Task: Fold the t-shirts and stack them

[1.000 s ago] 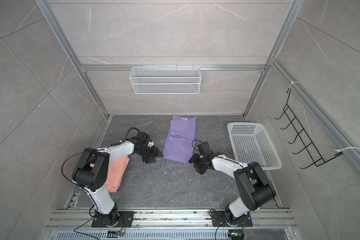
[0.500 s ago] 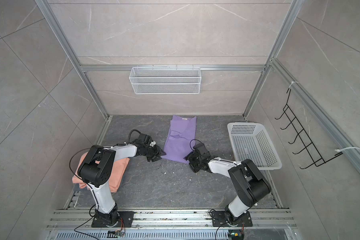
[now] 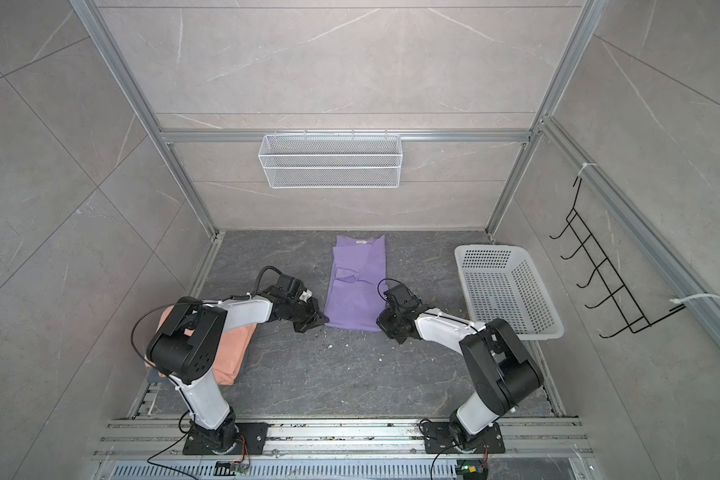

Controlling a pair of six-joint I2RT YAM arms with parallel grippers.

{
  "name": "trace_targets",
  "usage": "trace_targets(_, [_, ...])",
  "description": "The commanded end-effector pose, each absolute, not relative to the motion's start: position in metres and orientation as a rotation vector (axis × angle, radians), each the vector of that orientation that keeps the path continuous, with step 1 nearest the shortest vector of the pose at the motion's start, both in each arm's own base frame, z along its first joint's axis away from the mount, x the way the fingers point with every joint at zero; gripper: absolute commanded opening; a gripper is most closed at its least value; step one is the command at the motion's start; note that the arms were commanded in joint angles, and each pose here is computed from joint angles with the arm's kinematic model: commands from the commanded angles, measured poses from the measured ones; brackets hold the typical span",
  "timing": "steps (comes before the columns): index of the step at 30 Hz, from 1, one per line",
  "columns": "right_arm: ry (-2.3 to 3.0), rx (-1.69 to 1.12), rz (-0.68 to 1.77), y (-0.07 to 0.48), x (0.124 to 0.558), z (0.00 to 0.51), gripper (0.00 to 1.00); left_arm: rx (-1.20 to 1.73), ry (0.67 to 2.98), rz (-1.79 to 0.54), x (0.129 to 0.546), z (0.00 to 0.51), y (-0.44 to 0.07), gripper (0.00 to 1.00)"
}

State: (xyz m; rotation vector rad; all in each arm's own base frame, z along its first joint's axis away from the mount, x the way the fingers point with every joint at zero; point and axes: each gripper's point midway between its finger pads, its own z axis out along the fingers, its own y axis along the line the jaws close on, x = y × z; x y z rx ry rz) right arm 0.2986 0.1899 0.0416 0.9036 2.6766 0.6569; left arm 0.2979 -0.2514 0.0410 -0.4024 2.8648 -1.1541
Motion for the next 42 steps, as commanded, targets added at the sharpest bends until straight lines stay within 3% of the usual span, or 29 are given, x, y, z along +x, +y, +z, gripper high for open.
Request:
trace_targets(1, [2.834,0.737,0.525,0.176,0.252,0.049,0.12,-0.371,2.923,-1.164,0.250,0.065,-0.253,0.00])
trace_targets(4, [2.847,0.647,0.515,0.174,0.225,0.073,0.11,-0.386,2.940,-1.169,0.207,0.080,-0.251,0.00])
trace_targets(8, [2.839,0.583,0.612,0.185,0.199,0.105,0.09,-0.456,2.915,-1.196,0.178,0.098,-0.241,0.00])
trace_targets(12, [2.789,0.498,0.664,0.198,0.203,0.139,0.08,-0.406,2.862,-1.215,0.177,0.134,-0.238,0.00])
trace_targets(16, [2.693,0.429,0.745,0.222,0.234,0.175,0.07,-0.333,2.825,-1.173,0.194,0.155,-0.241,0.00])
trace_targets(27, [2.565,0.482,0.788,0.265,0.345,0.193,0.05,-0.362,2.640,-1.101,0.298,0.176,-0.240,0.00])
trace_targets(42, [2.532,0.805,0.920,0.264,0.492,0.090,0.04,-0.408,2.608,-1.239,0.463,0.113,-0.244,0.00])
